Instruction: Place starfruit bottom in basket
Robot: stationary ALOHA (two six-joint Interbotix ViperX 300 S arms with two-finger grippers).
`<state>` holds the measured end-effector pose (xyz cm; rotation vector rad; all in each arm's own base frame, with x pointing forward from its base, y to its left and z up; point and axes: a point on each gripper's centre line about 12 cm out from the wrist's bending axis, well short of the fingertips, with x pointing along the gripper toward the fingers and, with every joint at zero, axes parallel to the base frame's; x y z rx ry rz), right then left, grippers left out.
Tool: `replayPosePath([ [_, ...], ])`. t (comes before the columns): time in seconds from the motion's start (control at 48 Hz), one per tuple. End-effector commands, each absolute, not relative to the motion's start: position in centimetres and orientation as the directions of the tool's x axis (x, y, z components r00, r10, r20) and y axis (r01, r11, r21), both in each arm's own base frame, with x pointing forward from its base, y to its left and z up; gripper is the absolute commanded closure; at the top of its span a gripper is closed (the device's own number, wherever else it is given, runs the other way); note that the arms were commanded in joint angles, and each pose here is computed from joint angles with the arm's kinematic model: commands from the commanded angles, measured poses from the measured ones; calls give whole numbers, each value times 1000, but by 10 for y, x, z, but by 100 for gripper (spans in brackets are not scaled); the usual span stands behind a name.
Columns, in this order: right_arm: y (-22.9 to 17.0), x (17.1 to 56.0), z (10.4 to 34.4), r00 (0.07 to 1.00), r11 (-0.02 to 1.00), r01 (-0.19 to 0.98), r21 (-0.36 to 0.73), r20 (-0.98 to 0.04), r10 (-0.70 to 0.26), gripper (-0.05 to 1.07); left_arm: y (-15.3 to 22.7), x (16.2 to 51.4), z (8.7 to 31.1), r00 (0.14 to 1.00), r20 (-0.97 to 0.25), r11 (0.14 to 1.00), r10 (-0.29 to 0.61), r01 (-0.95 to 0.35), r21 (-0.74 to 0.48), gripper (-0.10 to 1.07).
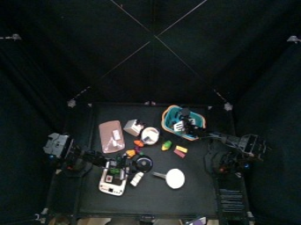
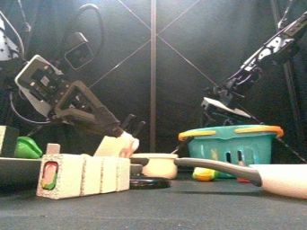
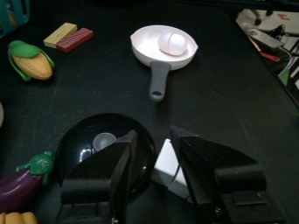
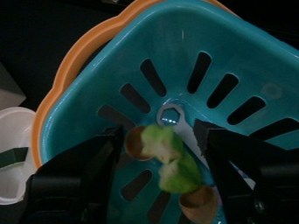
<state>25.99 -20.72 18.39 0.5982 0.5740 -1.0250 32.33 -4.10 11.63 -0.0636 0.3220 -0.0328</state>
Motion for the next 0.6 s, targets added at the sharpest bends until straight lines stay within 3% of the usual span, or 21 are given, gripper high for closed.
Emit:
replayPosePath([
  [0.0,-210,263,194,424,399,895,201,-663,-617,2,-40,330,128,961,-273,997,-36,16,-76,21],
  [0.583,-192,271,205,479,510,848,146,-623,-618,2,-32,332,135,966,-257,987,39,-76,-138,21],
])
